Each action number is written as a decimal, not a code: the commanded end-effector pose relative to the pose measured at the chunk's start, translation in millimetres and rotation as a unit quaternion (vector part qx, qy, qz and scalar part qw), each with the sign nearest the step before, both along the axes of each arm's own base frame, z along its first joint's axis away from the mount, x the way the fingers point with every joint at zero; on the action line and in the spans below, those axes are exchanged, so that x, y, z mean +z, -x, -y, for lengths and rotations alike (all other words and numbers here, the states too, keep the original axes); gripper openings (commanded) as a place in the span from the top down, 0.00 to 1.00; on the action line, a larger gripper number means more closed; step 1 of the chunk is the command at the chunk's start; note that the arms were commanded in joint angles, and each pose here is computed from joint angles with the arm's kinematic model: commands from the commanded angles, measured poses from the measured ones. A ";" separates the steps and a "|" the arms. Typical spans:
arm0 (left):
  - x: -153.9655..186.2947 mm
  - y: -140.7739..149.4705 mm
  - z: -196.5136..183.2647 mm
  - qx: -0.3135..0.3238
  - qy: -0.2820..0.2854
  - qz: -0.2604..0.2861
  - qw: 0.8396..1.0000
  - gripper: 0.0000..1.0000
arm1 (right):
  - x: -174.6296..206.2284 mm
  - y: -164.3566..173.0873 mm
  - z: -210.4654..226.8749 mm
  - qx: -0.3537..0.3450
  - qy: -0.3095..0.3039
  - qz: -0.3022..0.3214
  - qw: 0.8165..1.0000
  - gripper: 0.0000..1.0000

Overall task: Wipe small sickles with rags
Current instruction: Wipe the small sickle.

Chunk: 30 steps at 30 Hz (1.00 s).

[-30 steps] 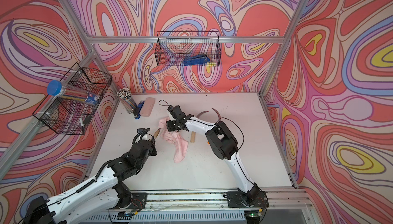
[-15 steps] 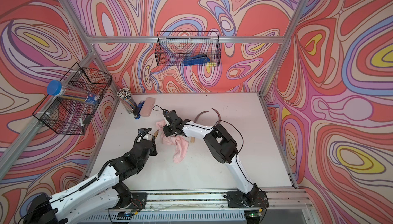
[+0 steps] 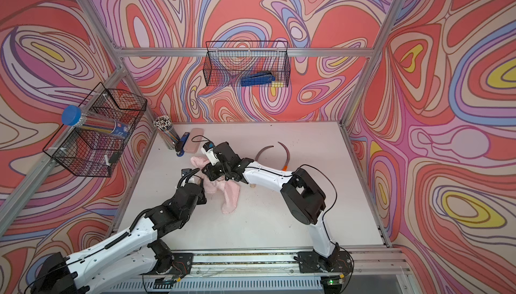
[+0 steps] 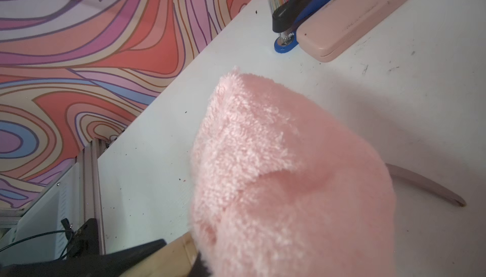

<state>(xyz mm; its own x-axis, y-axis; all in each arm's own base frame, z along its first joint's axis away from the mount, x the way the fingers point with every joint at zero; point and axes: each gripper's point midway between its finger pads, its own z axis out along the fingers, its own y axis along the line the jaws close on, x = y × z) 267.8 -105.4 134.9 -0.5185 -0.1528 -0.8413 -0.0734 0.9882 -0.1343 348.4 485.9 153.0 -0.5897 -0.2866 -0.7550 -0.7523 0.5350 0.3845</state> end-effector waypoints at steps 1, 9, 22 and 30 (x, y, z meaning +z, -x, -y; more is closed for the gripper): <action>3.6 -0.3 -0.9 0.007 0.010 0.009 1.000 1.00 | -48.4 -26.7 5.5 -0.032 0.052 -0.031 0.998 1.00; 6.9 2.1 -4.5 0.010 0.008 0.013 1.000 1.00 | -107.6 -103.6 57.7 -0.130 0.090 -0.090 0.983 1.00; 7.3 2.5 -9.1 0.019 0.003 0.017 1.000 1.00 | -129.6 -145.1 149.8 -0.220 0.101 -0.116 0.963 1.00; 8.5 1.8 -8.3 0.018 0.004 0.018 1.000 1.00 | -115.4 -135.8 138.9 -0.199 0.088 -0.116 0.969 1.00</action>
